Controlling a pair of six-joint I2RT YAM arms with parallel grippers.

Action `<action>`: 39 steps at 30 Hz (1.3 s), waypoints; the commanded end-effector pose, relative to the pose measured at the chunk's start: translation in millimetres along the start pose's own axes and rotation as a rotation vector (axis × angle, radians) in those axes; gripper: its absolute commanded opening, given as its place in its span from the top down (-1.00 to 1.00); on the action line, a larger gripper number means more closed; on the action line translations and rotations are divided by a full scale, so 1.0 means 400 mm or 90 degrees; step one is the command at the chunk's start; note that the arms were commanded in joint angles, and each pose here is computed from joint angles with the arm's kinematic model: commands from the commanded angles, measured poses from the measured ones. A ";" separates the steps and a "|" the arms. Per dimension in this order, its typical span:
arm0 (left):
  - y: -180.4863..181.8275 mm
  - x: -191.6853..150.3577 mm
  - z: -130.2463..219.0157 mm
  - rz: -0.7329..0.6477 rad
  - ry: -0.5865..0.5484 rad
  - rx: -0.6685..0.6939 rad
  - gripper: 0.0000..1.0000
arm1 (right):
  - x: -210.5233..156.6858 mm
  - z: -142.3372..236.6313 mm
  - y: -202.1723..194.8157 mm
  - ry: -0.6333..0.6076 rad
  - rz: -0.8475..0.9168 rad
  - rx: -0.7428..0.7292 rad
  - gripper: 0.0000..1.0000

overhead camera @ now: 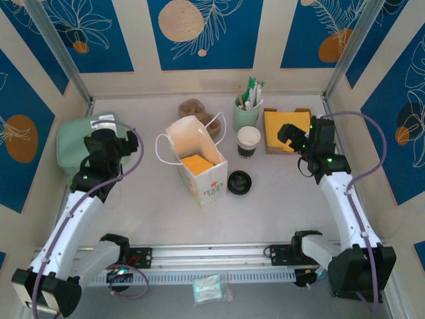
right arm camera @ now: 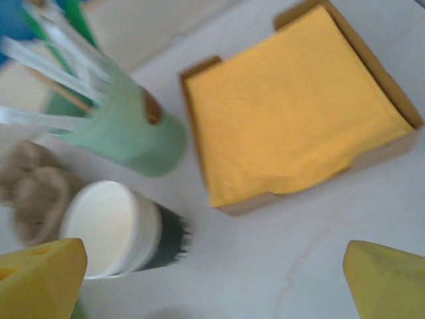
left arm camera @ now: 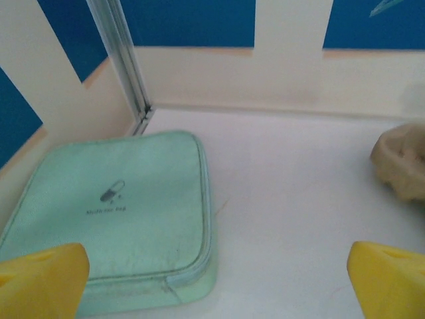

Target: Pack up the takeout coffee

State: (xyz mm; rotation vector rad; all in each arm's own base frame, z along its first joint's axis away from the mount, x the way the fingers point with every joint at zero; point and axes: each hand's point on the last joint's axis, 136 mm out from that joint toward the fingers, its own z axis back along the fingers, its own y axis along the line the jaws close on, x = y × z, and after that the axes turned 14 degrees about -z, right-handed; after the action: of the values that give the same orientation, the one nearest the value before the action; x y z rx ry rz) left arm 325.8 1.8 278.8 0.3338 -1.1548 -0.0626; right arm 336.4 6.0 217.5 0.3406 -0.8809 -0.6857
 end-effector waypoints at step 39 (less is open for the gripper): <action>-0.204 -0.330 -0.306 -0.077 -0.082 -0.101 -0.99 | -0.150 -0.308 -0.070 -0.097 0.274 0.162 -0.98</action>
State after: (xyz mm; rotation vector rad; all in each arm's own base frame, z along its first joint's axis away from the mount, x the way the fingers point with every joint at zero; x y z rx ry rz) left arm 377.9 -14.8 80.0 0.2768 -1.2112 -0.2559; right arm 384.5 23.8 74.4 0.2700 -1.1091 -0.2249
